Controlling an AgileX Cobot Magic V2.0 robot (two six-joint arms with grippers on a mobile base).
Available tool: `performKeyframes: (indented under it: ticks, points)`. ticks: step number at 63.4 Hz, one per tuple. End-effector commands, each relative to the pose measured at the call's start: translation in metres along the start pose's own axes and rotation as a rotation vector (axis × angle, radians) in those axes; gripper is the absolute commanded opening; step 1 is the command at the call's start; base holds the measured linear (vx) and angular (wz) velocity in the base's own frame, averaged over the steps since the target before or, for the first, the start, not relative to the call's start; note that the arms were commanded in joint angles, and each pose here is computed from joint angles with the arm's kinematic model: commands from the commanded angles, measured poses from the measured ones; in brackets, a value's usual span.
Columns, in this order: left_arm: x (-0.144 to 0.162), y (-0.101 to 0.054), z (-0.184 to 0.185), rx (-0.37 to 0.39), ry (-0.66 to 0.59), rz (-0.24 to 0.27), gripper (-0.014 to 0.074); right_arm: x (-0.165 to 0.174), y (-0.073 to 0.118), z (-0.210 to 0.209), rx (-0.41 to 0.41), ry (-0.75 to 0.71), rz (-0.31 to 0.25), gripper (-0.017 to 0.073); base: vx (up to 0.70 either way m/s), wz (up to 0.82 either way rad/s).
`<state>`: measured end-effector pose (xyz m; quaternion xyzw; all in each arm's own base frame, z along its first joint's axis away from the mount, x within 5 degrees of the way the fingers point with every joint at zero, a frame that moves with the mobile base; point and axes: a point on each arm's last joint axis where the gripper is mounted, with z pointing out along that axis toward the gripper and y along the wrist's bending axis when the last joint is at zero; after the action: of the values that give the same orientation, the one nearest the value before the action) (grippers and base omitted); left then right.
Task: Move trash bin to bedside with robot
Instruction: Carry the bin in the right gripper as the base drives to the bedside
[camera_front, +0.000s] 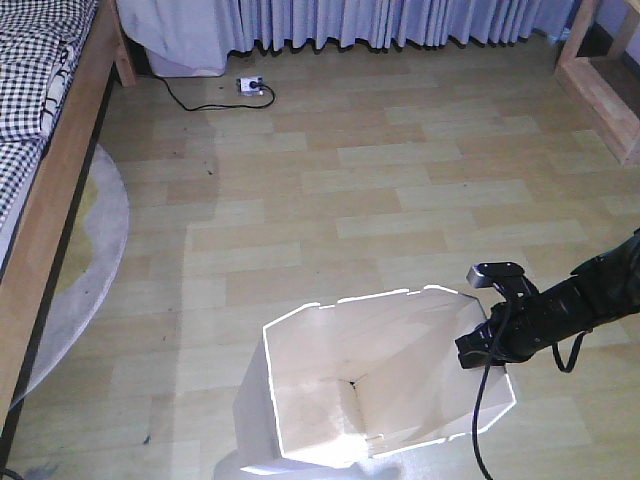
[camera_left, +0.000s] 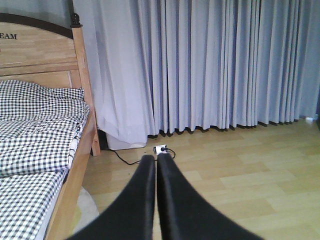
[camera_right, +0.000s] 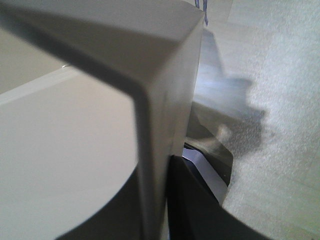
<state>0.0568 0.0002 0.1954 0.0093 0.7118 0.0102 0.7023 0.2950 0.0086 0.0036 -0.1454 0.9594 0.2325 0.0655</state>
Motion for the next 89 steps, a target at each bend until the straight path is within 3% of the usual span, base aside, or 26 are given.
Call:
performKeyframes:
  ticks: [1, 89]
  points:
    - [-0.0036, -0.0005, -0.0008, 0.007, -0.077, -0.023, -0.0006, -0.0149, 0.0229, -0.0216, -0.18, -0.08, 0.006, -0.0005, 0.3, 0.02]
    - [-0.0036, -0.0005, -0.0008, 0.007, -0.077, -0.023, -0.0006, -0.015, 0.0225, -0.0215, -0.176, -0.081, 0.007, -0.0005, 0.3, 0.09]
